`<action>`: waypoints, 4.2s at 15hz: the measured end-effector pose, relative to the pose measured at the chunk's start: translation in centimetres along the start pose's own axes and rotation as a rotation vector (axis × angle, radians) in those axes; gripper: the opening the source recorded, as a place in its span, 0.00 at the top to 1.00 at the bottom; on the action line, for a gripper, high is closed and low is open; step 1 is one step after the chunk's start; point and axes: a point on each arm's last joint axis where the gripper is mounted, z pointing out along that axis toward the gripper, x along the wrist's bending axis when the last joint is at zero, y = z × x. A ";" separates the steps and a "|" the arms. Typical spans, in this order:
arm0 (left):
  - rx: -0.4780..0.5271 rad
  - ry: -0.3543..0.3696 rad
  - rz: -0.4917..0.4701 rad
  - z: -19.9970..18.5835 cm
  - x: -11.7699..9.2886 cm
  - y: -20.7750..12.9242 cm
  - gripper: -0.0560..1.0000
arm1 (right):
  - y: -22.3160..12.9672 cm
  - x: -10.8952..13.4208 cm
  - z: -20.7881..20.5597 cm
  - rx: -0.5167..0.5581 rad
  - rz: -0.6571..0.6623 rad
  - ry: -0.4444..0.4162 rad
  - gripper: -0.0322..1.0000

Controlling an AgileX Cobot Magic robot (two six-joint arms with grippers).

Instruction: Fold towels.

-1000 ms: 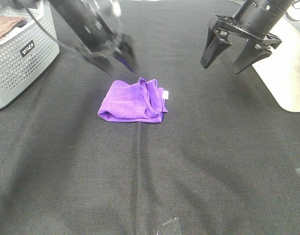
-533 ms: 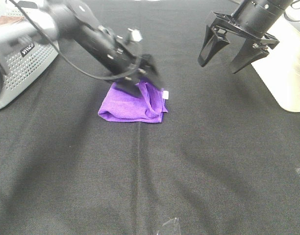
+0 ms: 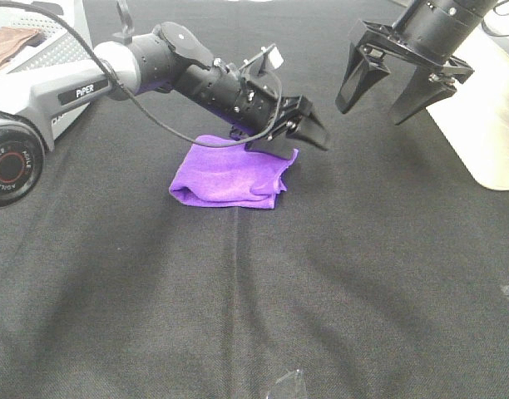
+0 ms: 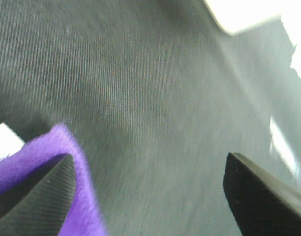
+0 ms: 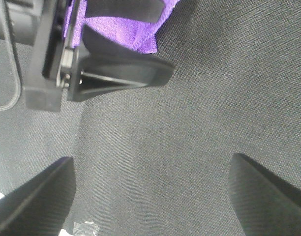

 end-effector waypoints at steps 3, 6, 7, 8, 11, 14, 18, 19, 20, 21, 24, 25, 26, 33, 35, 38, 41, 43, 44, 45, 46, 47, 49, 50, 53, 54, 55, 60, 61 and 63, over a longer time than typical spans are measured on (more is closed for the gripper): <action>0.089 0.155 0.098 -4.8 -0.7 1.7 0.23 | -0.2 0.9 -2.1 -0.048 -0.019 -0.005 0.19; 0.045 0.436 0.133 -10.1 -2.1 4.1 0.23 | -0.8 2.1 -5.0 -0.114 -0.024 -0.013 0.19; 0.024 0.566 0.137 -12.3 -2.5 4.7 0.23 | -1.2 2.5 -6.4 -0.142 -0.011 -0.031 0.19; -0.005 0.626 0.124 -14.3 -2.8 5.2 0.23 | -1.5 2.8 -7.4 -0.164 -0.008 -0.049 0.19; -0.089 0.720 0.010 -23.4 -1.9 5.0 0.23 | -3.0 3.8 -11.3 -0.249 -0.021 -0.129 0.19; -0.128 0.819 -0.131 -33.4 -1.3 1.5 0.23 | -4.8 4.9 -14.8 -0.330 -0.039 -0.179 0.19; -0.100 0.867 -0.226 -40.9 -6.9 -8.5 0.23 | -12.4 6.6 -17.3 -0.368 -0.045 -0.184 0.19; -0.099 0.870 -0.229 -41.4 -9.2 -11.3 0.23 | -15.6 7.0 -17.4 -0.371 -0.045 -0.183 0.19; -0.112 0.872 -0.218 -41.7 -12.0 -14.6 0.23 | -18.7 7.2 -17.3 -0.377 -0.043 -0.182 0.19; -0.143 0.877 -0.199 -41.9 -14.7 -17.6 0.23 | -22.0 7.6 -17.3 -0.402 -0.041 -0.181 0.19; -0.200 0.892 -0.164 -40.6 -19.0 -26.4 0.23 | -30.3 7.5 -15.1 -0.454 -0.053 -0.182 0.19; -0.240 0.904 -0.139 -39.9 -20.2 -29.4 0.23 | -32.7 7.4 -14.4 -0.489 -0.064 -0.184 0.19; -0.292 0.923 -0.106 -39.3 -21.2 -32.3 0.23 | -34.5 7.1 -13.2 -0.504 -0.069 -0.185 0.19; -0.562 1.027 0.004 -36.3 -22.6 -42.0 0.23 | -41.1 5.4 -8.9 -0.770 -0.128 -0.265 0.19; -0.581 1.013 -0.040 -36.2 -22.5 -42.0 0.23 | -41.2 5.2 -9.0 -0.784 -0.121 -0.278 0.19; -0.619 1.008 -0.052 -36.2 -22.3 -41.8 0.23 | -41.0 4.8 -9.0 -0.803 -0.122 -0.330 0.19; -0.670 0.984 -0.037 -35.8 -21.7 -41.2 0.23 | -41.0 4.5 -8.9 -0.794 -0.116 -0.353 0.19; -0.673 0.983 -0.036 -35.8 -21.6 -41.2 0.23 | -41.0 4.5 -8.9 -0.794 -0.115 -0.354 0.19; -0.676 0.981 -0.034 -35.8 -21.7 -41.2 0.23 | -41.0 4.5 -8.9 -0.794 -0.115 -0.354 0.19; -0.681 0.981 -0.032 -35.8 -21.7 -41.1 0.23 | -41.0 4.5 -8.9 -0.794 -0.115 -0.354 0.19; -0.683 0.976 -0.026 -35.8 -21.7 -41.1 0.23 | -41.0 4.5 -8.9 -0.794 -0.115 -0.354 0.19; -0.678 0.963 -0.012 -35.8 -21.7 -41.1 0.23 | -41.0 4.5 -8.9 -0.794 -0.115 -0.354 0.19; -0.670 0.943 0.007 -35.9 -21.7 -41.1 0.23 | -41.0 4.5 -8.9 -0.794 -0.115 -0.354 0.19; -0.669 0.942 0.008 -35.9 -21.7 -41.1 0.23 | -41.0 4.5 -8.9 -0.794 -0.115 -0.354 0.19; -0.671 0.939 0.005 -35.9 -21.7 -41.1 0.23 | -41.0 4.5 -8.9 -0.794 -0.115 -0.354 0.19; -0.673 0.934 0.002 -35.8 -21.7 -41.1 0.23 | -41.0 4.5 -8.9 -0.794 -0.114 -0.354 0.19; -0.676 0.921 0.001 -35.8 -21.8 -41.1 0.23 | -40.9 4.5 -8.9 -0.797 -0.101 -0.363 0.19; -0.678 0.905 0.003 -35.7 -21.9 -41.0 0.23 | -40.9 4.5 -8.9 -0.803 -0.069 -0.384 0.19; -0.678 0.904 0.003 -35.7 -21.9 -41.0 0.23 | -40.9 4.5 -8.9 -0.803 -0.069 -0.384 0.19; -0.680 0.897 0.002 -35.6 -21.9 -41.0 0.23 | -40.9 4.5 -8.9 -0.803 -0.069 -0.384 0.19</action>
